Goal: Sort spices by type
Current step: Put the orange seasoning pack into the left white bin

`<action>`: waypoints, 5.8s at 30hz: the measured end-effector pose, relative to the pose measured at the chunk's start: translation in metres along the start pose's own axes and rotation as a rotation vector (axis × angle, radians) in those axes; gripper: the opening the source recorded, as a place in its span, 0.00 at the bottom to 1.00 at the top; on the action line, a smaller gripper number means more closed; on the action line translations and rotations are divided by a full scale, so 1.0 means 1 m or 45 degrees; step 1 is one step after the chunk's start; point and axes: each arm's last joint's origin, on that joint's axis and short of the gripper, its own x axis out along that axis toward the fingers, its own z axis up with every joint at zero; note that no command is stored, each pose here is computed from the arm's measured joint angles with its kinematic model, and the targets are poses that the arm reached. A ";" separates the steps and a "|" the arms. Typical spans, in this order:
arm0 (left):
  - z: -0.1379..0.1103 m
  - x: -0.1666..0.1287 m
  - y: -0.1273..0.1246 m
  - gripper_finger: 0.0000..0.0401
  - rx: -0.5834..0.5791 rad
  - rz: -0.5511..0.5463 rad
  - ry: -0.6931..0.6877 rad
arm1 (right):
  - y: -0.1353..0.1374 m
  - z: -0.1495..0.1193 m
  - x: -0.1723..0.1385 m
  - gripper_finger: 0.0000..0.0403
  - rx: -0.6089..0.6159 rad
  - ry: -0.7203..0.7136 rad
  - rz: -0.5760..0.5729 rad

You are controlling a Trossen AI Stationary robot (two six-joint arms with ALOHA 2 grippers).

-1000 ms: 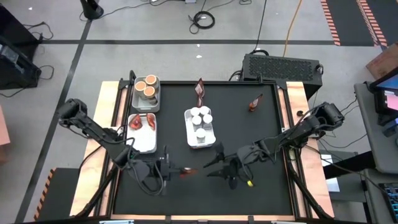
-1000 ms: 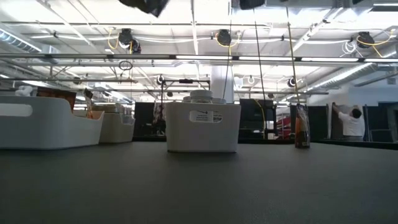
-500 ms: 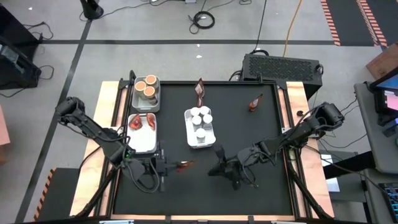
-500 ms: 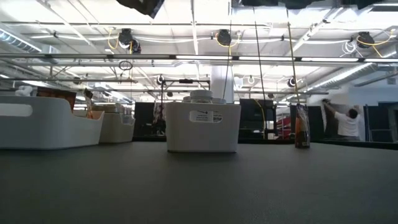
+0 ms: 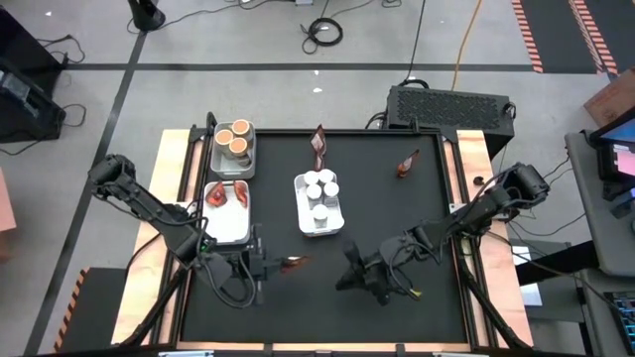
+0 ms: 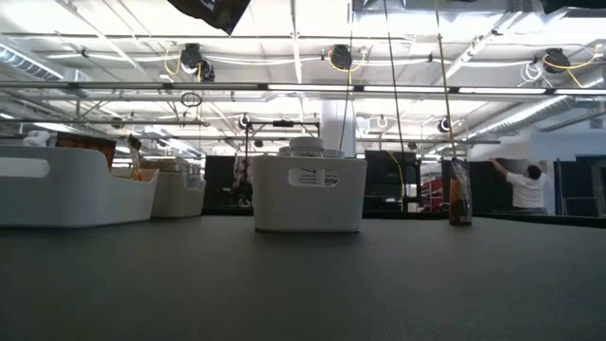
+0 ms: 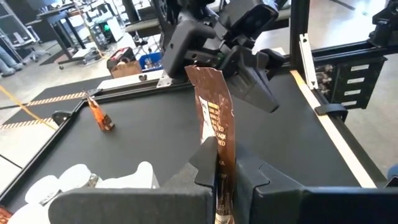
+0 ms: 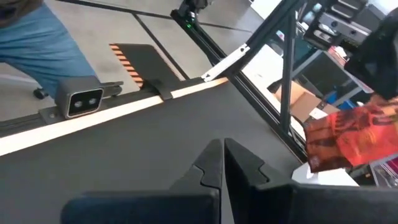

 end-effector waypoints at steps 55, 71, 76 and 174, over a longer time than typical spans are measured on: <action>-0.002 -0.072 0.106 0.02 -0.546 0.878 0.086 | -0.045 -0.022 -0.007 0.36 0.660 -0.001 -0.319; -0.058 -0.096 0.143 0.02 -0.847 1.011 0.770 | -0.047 -0.028 -0.007 0.36 0.750 0.027 -0.326; -0.083 -0.095 0.125 0.02 -0.880 1.027 0.694 | -0.050 -0.032 -0.008 0.36 0.755 0.060 -0.332; -0.017 -0.070 0.072 0.63 -0.623 0.938 0.503 | -0.062 -0.045 -0.013 0.36 0.780 0.122 -0.386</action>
